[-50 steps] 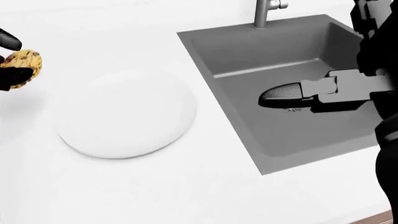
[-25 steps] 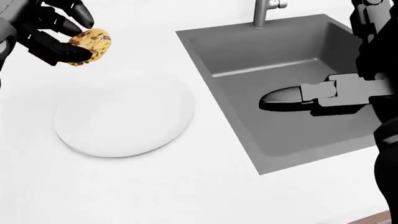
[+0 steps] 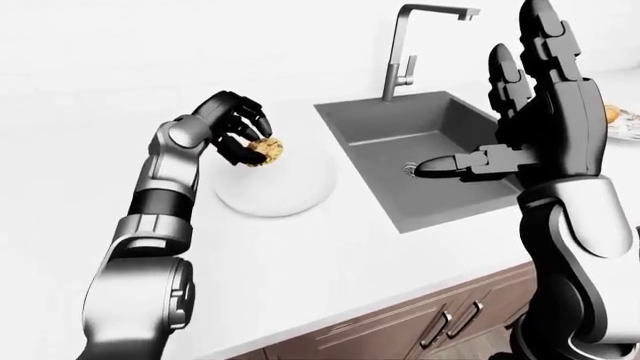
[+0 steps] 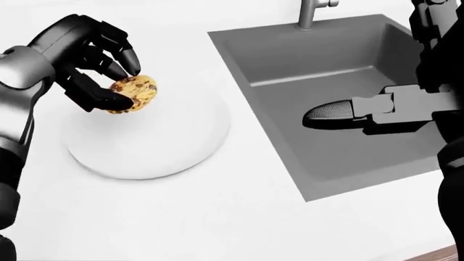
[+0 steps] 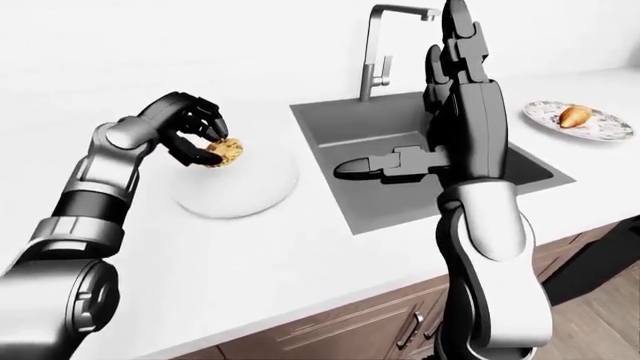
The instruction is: Place the pastries on the plates.
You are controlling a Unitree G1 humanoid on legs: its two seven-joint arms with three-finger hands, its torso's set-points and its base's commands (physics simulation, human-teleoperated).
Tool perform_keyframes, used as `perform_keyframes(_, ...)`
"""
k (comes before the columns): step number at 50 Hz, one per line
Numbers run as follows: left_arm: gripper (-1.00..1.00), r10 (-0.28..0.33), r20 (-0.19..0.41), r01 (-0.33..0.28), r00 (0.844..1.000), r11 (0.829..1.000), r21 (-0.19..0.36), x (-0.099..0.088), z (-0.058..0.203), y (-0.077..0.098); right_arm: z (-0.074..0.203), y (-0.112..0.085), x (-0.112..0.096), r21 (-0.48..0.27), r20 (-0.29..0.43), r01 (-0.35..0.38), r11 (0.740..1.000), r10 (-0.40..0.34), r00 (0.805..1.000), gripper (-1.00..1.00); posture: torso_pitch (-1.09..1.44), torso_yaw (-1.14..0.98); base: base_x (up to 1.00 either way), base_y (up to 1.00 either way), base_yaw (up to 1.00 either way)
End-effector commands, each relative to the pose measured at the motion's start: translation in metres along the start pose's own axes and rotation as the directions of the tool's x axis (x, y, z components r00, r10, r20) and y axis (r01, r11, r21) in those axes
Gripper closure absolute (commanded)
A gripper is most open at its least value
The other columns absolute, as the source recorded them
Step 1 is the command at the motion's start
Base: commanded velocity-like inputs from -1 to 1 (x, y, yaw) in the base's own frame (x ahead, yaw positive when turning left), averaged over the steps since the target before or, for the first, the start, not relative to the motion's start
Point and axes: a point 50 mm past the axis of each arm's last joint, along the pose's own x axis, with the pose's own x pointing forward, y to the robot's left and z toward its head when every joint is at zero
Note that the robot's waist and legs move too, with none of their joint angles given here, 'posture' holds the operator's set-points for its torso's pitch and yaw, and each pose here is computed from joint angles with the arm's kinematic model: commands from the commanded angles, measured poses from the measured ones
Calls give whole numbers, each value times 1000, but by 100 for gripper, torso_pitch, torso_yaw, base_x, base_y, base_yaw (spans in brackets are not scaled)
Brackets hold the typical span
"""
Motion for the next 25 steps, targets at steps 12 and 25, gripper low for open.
perform_keyframes(12, 45, -28, 89, 25, 996, 999, 44, -5, 26, 5, 12, -2, 0, -7, 70, 10, 1000, -9, 998, -100, -16, 0, 0, 0, 0)
perform_keyframes(25, -100, -85, 88, 80, 993, 995, 52, -6, 27, -2, 12, -2, 0, -9, 70, 13, 1000, -12, 997, -100, -16, 0, 0, 0, 0)
